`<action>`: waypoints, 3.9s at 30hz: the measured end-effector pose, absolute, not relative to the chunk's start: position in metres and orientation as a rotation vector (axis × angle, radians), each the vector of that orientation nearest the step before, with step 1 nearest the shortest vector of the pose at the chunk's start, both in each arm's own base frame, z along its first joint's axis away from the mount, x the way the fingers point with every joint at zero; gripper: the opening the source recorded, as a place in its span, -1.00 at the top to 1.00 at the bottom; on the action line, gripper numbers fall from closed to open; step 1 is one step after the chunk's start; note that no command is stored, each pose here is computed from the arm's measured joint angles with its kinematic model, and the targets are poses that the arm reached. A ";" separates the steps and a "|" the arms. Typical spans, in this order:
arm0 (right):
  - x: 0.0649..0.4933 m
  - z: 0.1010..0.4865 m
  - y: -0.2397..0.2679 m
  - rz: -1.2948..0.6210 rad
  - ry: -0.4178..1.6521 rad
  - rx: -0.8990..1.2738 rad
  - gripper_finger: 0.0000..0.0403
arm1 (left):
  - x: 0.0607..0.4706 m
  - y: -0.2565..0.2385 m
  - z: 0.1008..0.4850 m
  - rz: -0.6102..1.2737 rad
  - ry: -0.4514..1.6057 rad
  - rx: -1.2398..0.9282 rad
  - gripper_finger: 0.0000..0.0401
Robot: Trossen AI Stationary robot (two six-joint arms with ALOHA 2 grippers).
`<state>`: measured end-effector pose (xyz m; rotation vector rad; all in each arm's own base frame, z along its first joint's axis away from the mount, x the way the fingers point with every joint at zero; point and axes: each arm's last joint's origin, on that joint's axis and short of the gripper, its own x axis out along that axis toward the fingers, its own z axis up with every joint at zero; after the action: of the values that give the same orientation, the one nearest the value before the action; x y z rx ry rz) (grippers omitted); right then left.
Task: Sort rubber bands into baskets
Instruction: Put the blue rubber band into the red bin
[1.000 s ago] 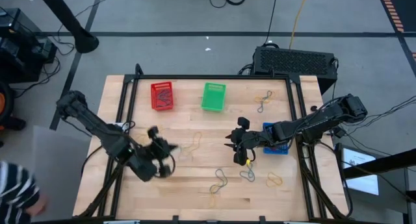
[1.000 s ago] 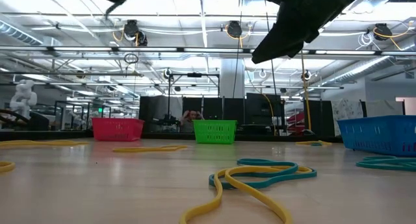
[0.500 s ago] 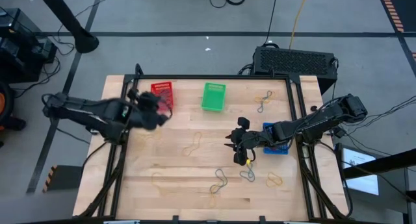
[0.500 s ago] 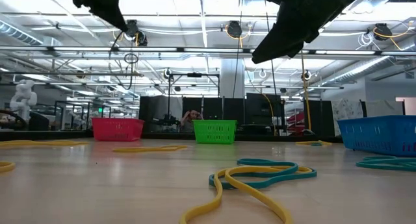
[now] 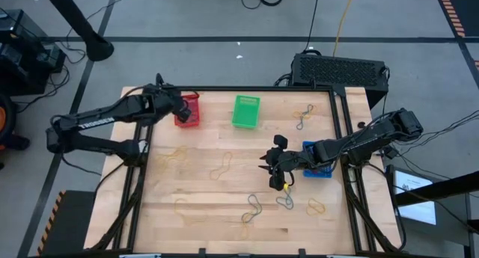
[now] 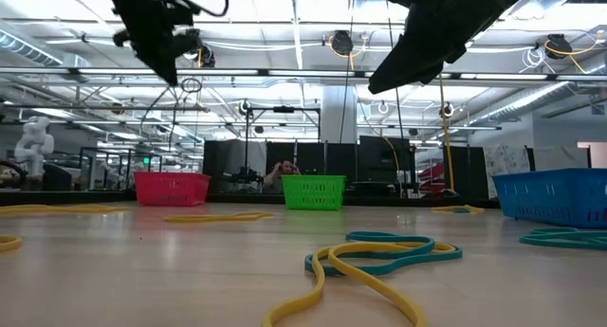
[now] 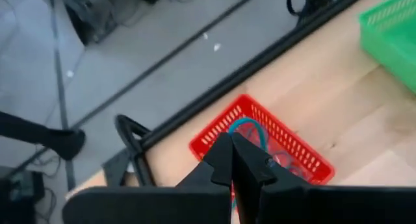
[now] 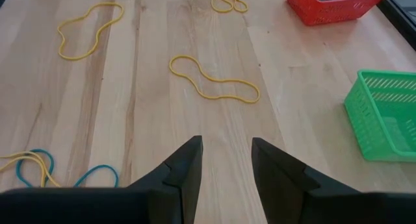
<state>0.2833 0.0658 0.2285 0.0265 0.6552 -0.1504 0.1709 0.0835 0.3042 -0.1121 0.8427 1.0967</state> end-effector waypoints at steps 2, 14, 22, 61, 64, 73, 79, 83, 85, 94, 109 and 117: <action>0.283 0.228 0.066 -0.151 0.657 0.026 0.38 | 0.168 0.093 0.294 1.088 0.869 -0.137 1.00; 0.281 0.226 0.065 -0.154 0.688 0.015 0.38 | 0.152 0.125 0.238 1.036 0.894 -0.326 1.00; 0.281 0.226 0.065 -0.154 0.688 0.015 0.38 | 0.146 0.125 0.226 1.046 0.935 -0.345 0.88; 0.281 0.226 0.065 -0.157 0.686 0.025 0.38 | 0.213 0.045 0.246 0.244 0.642 -0.389 0.25; 0.281 0.226 0.066 -0.171 0.683 0.063 0.38 | 0.223 0.015 0.252 0.104 0.552 -0.284 0.25; 0.277 0.222 0.073 -0.022 0.792 0.317 0.38 | 0.225 -0.038 0.243 -0.139 0.276 -0.071 0.25; 0.260 0.213 0.094 0.118 1.023 0.500 0.38 | 0.229 -0.054 0.229 -0.210 0.234 0.006 0.25; 0.252 0.214 0.117 0.185 1.037 0.507 0.38 | 0.239 -0.061 0.215 -0.232 0.247 0.044 0.25; 0.247 0.215 0.130 0.238 1.034 0.464 0.38 | 0.244 -0.063 0.207 -0.236 0.267 0.048 0.25; 0.231 0.204 0.145 0.144 1.040 0.174 0.38 | 0.252 -0.066 0.196 -0.248 0.284 0.047 0.25; 0.242 0.142 0.152 0.024 1.276 0.095 0.38 | 0.252 -0.066 0.199 -0.263 0.259 0.046 0.25; 0.242 0.129 0.153 0.000 1.372 0.128 0.52 | 0.252 -0.066 0.197 -0.263 0.272 0.048 0.25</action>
<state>0.2416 0.1526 0.1289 0.1281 1.3717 0.0002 0.2518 -0.0660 0.1974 0.0476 0.2721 -0.2630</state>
